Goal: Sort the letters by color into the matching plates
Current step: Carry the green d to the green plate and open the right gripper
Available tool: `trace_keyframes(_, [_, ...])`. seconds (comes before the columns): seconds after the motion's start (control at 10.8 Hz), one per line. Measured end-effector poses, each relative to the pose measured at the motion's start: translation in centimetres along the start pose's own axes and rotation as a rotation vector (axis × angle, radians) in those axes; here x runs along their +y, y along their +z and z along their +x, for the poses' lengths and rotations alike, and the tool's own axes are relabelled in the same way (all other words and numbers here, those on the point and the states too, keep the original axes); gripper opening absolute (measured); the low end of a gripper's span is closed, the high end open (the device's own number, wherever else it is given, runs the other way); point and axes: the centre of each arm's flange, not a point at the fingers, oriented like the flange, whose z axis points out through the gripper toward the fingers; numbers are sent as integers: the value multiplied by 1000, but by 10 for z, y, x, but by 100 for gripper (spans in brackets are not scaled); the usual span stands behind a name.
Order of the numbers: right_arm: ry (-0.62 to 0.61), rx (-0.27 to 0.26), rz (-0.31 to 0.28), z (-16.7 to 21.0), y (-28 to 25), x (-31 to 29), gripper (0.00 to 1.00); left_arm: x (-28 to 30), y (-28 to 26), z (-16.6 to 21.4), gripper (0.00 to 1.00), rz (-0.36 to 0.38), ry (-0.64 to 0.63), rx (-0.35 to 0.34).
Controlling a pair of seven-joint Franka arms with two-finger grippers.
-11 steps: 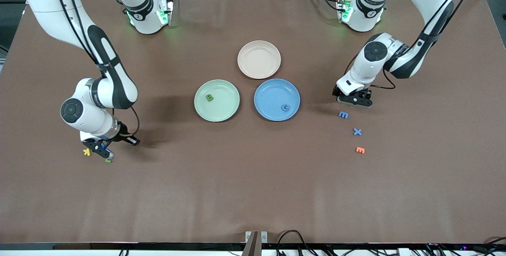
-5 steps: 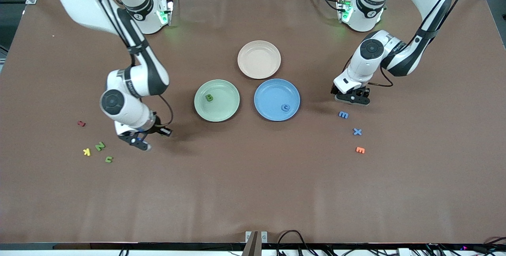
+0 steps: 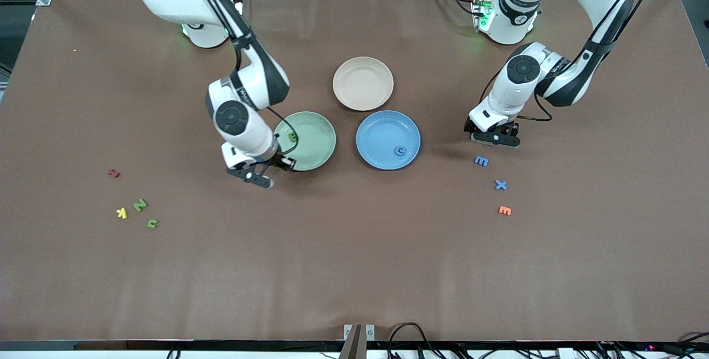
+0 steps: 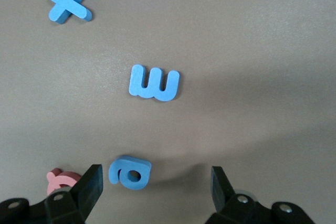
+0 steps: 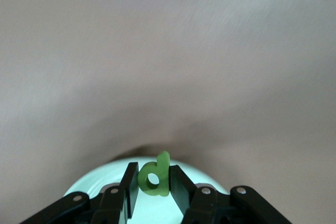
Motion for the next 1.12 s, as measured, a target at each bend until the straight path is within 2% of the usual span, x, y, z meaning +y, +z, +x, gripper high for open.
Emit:
trace_keyframes(0.46, [-57,-56,-28,-82,6,-50,31,-8,7,-9,93,-47,-34,32])
trace_keyframes(0.93, [-61,-66,-40,-87,9,-50,34,-14,10,-11,91,-44,-39,25])
trace_keyframes(1.12, [-59,-65,-41,-84,8,-48,58,-19,11,-11,91,-41,-43,24])
